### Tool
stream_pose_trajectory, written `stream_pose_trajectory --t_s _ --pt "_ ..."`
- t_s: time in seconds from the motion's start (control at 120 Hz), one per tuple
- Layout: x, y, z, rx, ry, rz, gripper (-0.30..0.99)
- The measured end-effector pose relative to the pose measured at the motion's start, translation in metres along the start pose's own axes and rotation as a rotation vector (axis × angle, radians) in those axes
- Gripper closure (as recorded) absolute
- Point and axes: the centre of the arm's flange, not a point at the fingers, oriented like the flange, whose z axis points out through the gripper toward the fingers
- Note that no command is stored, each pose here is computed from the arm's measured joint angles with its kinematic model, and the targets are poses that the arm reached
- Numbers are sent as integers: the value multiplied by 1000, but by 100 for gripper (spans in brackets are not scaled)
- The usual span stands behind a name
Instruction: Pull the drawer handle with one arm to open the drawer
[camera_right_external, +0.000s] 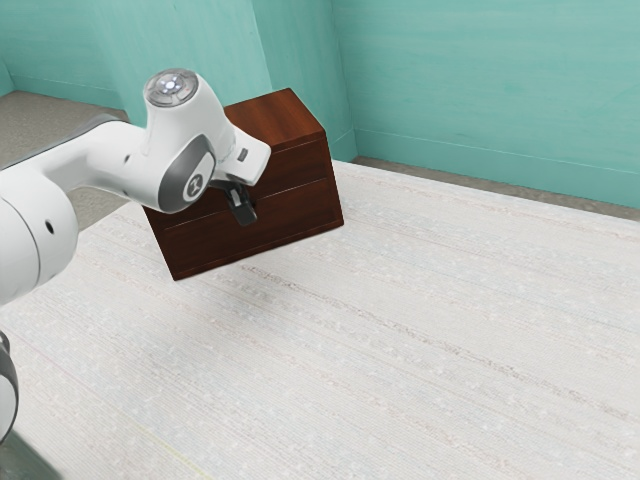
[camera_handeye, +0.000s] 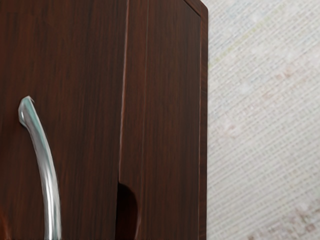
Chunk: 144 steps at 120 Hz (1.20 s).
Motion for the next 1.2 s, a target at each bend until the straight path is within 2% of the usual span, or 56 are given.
stream_pose_trajectory --t_s 0.383,1.083,1.2 --pt "-2 2 -4 -9 -9 -9 2" --pt "-6 40 -22 -58 -21 5 -1" --pt "-5 40 -28 -55 -15 3 2"
